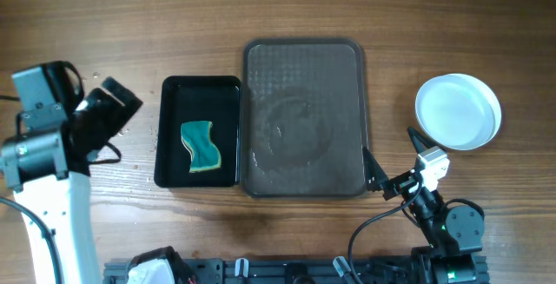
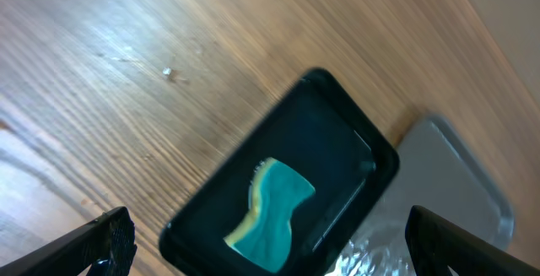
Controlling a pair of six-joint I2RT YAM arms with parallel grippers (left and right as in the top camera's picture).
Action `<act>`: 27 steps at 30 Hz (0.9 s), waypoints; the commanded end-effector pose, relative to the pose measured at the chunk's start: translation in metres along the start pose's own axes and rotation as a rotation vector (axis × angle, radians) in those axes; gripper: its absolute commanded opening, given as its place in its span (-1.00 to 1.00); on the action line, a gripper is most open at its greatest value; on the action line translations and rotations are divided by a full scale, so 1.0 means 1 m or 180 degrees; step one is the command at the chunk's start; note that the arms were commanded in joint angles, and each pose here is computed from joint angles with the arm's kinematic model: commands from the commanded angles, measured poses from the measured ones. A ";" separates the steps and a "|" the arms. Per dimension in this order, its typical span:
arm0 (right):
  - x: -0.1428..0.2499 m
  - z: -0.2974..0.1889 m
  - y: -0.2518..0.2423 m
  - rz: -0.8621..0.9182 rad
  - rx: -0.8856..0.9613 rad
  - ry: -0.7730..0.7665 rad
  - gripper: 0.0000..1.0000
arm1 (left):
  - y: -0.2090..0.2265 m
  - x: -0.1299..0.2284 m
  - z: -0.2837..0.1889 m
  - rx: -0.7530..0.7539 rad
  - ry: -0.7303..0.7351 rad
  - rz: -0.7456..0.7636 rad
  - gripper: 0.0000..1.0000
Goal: Clean dirty plates on tray and stack at the side
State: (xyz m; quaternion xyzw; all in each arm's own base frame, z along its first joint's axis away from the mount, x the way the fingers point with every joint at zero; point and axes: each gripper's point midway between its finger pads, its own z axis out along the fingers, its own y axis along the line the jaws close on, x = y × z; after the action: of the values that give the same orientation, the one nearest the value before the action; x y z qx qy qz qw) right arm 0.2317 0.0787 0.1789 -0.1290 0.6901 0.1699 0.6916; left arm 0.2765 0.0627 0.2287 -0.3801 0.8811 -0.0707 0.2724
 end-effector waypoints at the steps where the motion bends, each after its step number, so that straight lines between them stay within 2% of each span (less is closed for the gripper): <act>1: -0.003 -0.001 -0.001 -0.0040 0.0029 -0.0046 0.99 | -0.018 0.035 -0.018 0.0299 -0.0084 0.0389 1.00; 4: -0.003 -0.001 -0.001 -0.0038 0.0029 -0.0046 0.99 | -0.024 0.044 -0.030 0.0553 -0.0479 0.0581 1.00; 8: -0.003 -0.001 -0.001 -0.0038 0.0028 -0.0046 1.00 | -0.043 0.056 -0.048 0.1444 -0.1183 0.0699 1.00; 14: -0.003 -0.001 -0.001 -0.0041 0.0029 -0.0046 1.00 | -0.033 0.077 -0.045 0.2041 -0.1697 0.0706 1.00; 18: -0.003 -0.001 -0.001 -0.0040 0.0028 -0.0046 0.99 | -0.030 0.094 -0.044 0.2430 -0.2036 0.0944 1.00; 27: -0.003 -0.001 -0.001 -0.0040 0.0028 -0.0046 0.99 | -0.026 0.105 0.010 0.2413 -0.2050 0.0929 1.00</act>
State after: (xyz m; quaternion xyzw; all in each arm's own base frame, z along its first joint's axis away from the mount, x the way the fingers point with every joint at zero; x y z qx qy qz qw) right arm 0.2322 0.0771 0.1794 -0.1255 0.6899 0.1663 0.6932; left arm 0.2320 -0.0245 0.2106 -0.1441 0.7015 -0.2282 0.6596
